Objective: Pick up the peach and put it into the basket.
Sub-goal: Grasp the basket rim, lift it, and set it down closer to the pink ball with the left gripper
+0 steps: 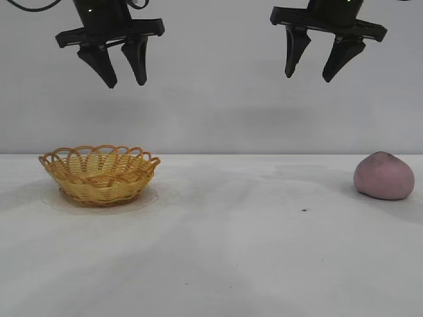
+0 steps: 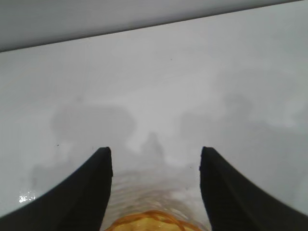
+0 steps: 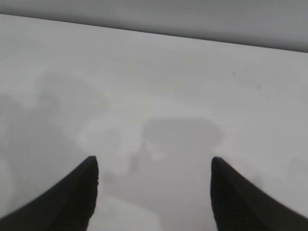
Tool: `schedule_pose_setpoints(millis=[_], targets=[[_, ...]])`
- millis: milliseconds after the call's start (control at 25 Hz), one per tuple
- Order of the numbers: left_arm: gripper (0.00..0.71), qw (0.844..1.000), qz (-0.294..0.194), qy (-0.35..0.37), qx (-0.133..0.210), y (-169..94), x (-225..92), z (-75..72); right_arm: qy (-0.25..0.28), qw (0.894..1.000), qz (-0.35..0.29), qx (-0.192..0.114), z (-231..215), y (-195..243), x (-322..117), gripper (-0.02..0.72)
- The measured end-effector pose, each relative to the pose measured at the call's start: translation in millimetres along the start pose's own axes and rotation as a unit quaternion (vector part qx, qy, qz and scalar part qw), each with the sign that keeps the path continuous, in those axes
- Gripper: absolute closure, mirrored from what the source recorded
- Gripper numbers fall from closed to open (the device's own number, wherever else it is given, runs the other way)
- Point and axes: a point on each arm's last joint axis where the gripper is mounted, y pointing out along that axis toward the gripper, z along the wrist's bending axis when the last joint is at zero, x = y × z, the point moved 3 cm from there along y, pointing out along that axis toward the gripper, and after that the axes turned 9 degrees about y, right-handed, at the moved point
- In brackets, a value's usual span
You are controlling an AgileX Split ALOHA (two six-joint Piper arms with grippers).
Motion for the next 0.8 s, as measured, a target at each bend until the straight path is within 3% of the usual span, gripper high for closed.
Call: schedule_pose_setpoints(millis=[440,600,800], targets=[[0.368,1.0,0.006,0.004,0.004,0,-1,0.9,0.0,1.0,0.001,0.0,0,0,0,0.251],[0.368,0.998,0.054,0.04,0.022,0,-13,5.8,0.0,1.0,0.006,-0.001,0,0,-1,0.251],[0.368,0.987,0.131,0.097,0.012,12,-36,17.7,0.0,1.0,0.007,-0.001,0,0,-2,0.251]])
